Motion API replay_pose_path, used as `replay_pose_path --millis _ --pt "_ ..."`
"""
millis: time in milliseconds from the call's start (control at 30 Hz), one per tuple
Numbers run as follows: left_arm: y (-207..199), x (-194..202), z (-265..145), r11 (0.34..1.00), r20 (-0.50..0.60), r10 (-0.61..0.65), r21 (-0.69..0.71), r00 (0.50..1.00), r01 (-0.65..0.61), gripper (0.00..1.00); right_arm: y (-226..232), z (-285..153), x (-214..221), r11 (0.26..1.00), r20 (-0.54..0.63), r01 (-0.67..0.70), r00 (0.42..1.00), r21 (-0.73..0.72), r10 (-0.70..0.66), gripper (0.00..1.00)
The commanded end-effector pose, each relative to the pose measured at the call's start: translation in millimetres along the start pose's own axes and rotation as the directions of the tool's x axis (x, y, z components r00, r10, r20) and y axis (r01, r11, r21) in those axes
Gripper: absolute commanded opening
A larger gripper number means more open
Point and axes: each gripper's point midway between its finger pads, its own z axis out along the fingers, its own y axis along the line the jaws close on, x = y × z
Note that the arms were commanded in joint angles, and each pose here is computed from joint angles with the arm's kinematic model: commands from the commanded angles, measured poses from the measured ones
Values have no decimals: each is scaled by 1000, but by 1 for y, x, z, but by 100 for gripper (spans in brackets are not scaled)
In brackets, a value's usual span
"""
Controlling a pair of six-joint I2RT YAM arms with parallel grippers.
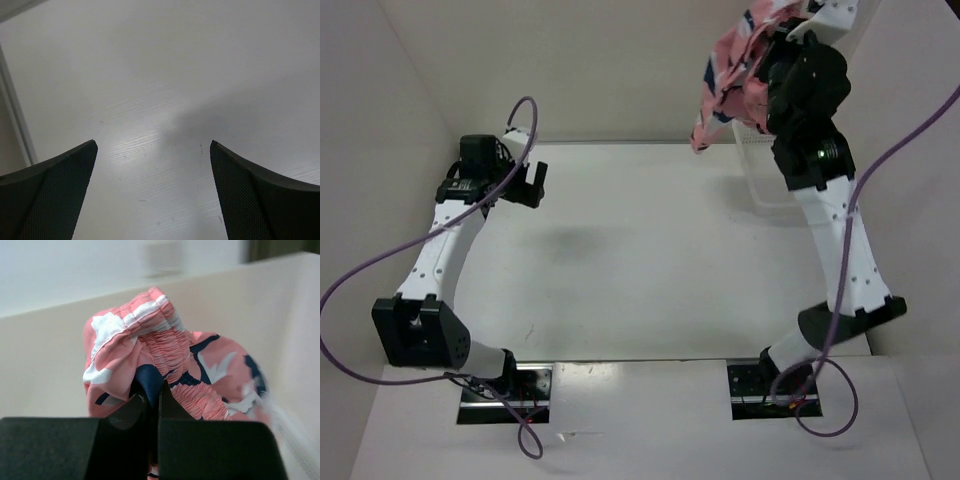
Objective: Fold and stack the shorts
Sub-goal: Grab the shorts from the pile, then move the shorts to the center of the board
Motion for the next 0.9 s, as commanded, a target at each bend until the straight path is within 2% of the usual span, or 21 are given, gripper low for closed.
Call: replay_pose_path --millis 0,100,133,200,300,333,400,433,467,500,533,633,667,700,767,833,867 --pt "10 -41 -42 998 144 9 -71 990 2 100 59 -55 -33 977 87 13 996 -213 5 0" --pt "6 -51 -72 996 210 26 -90 977 -7 100 93 -88 -22 918 39 -31 998 -395 51 0" --pt "7 -44 -74 996 202 11 -93 979 8 100 99 -103 -22 884 36 -30 998 -466 53 0" --pt "2 -40 -83 996 208 12 -86 978 6 100 110 -110 38 854 -91 -10 995 -520 -44 0" --pt "-8 -35 -93 998 225 -20 -57 974 34 100 139 -138 118 769 -232 14 950 -639 -210 1" --pt "-10 -33 -94 998 227 -20 -47 974 32 100 147 -142 154 756 -282 23 920 -654 -272 12" --pt "-18 -29 -95 999 222 -34 -12 974 38 100 164 -155 186 701 -327 0 885 -713 -333 28" --pt "-18 -25 -93 999 214 -36 -10 976 39 100 178 -164 214 664 -355 -18 856 -747 -375 55" --pt "-23 -24 -93 999 209 -48 16 977 46 100 192 -178 226 616 -385 -81 842 -784 -379 75" --pt "-25 -24 -93 999 211 -48 25 976 44 100 208 -191 231 575 -392 -113 834 -810 -388 90" --pt "-28 -22 -93 998 202 -51 38 978 44 100 219 -199 251 551 -412 -128 804 -824 -429 100" --pt "-40 -18 -84 995 174 -51 92 983 36 100 225 -197 252 604 -447 -144 806 -784 -388 100" --pt "-42 -15 -76 993 157 -48 113 986 30 100 214 -190 238 652 -437 -122 830 -748 -346 100" --pt "-50 -13 -73 990 141 -44 140 989 24 100 202 -193 255 679 -457 -110 815 -726 -357 100" --pt "-63 -6 -60 984 106 -14 179 994 -5 100 177 -188 255 743 -448 -51 824 -668 -346 100" --pt "-71 -6 -48 978 101 22 202 995 -42 100 147 -196 292 795 -526 -19 759 -607 -383 100" --pt "-82 -4 -42 972 95 38 229 995 -59 100 135 -195 295 822 -552 -27 754 -569 -357 100"
